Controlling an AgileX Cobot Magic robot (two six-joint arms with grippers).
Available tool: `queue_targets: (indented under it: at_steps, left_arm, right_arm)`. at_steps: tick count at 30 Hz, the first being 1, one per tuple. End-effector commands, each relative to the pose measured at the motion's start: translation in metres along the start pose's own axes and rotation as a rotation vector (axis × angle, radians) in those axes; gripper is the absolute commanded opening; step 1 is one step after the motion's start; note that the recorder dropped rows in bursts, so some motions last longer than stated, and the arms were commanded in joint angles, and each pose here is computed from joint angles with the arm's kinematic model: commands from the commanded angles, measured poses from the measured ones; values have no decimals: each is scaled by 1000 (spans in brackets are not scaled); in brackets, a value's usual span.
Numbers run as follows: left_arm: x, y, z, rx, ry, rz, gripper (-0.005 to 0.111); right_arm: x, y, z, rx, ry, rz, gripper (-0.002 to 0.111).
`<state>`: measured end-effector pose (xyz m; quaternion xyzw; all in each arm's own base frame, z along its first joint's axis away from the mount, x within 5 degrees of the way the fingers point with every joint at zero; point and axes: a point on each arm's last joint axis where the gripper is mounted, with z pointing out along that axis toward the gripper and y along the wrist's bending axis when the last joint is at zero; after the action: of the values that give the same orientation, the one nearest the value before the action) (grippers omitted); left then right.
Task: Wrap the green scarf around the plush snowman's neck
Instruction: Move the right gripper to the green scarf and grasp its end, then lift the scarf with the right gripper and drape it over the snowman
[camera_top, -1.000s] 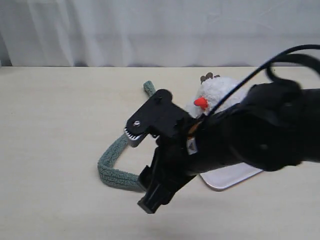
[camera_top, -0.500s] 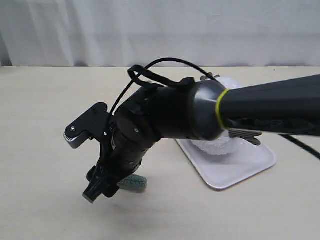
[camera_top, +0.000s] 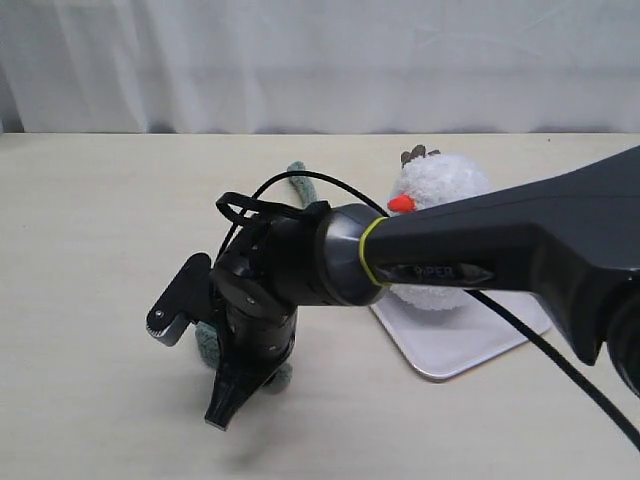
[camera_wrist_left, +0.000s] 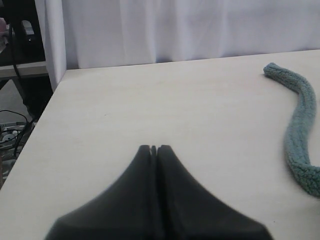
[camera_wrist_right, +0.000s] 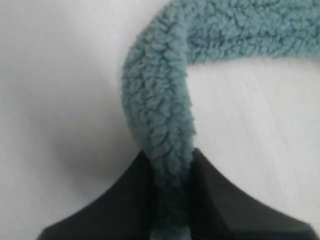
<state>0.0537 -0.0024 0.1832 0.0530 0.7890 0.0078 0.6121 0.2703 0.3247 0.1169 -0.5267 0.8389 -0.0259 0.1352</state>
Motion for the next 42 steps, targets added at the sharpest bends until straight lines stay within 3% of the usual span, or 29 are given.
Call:
queue_targets:
  at_steps: [1, 7, 13, 19, 24, 28, 36, 42]
  left_arm:
    - [0, -1, 0, 8, -11, 1, 0]
    - [0, -1, 0, 8, -11, 1, 0]
    - [0, -1, 0, 8, -11, 1, 0]
    - [0, -1, 0, 8, -11, 1, 0]
    - [0, -1, 0, 8, -11, 1, 0]
    - [0, -1, 0, 8, -11, 1, 0]
    - [0, -1, 0, 8, -11, 1, 0]
    - [0, -1, 0, 8, -11, 1, 0]
  right_arm:
    - [1, 0, -7, 7, 1, -10, 4]
    - [-7, 6, -79, 67, -112, -71, 4]
    - [0, 12, -174, 265, -259, -111, 4]
    - [26, 11, -259, 449, -413, -29, 4]
    - [58, 3, -316, 469, -559, 68, 4]
    - [80, -7, -343, 515, -620, 150, 4]
    - [103, -32, -364, 759, -589, 275, 4]
    - [106, -60, -357, 782, -602, 378, 4]
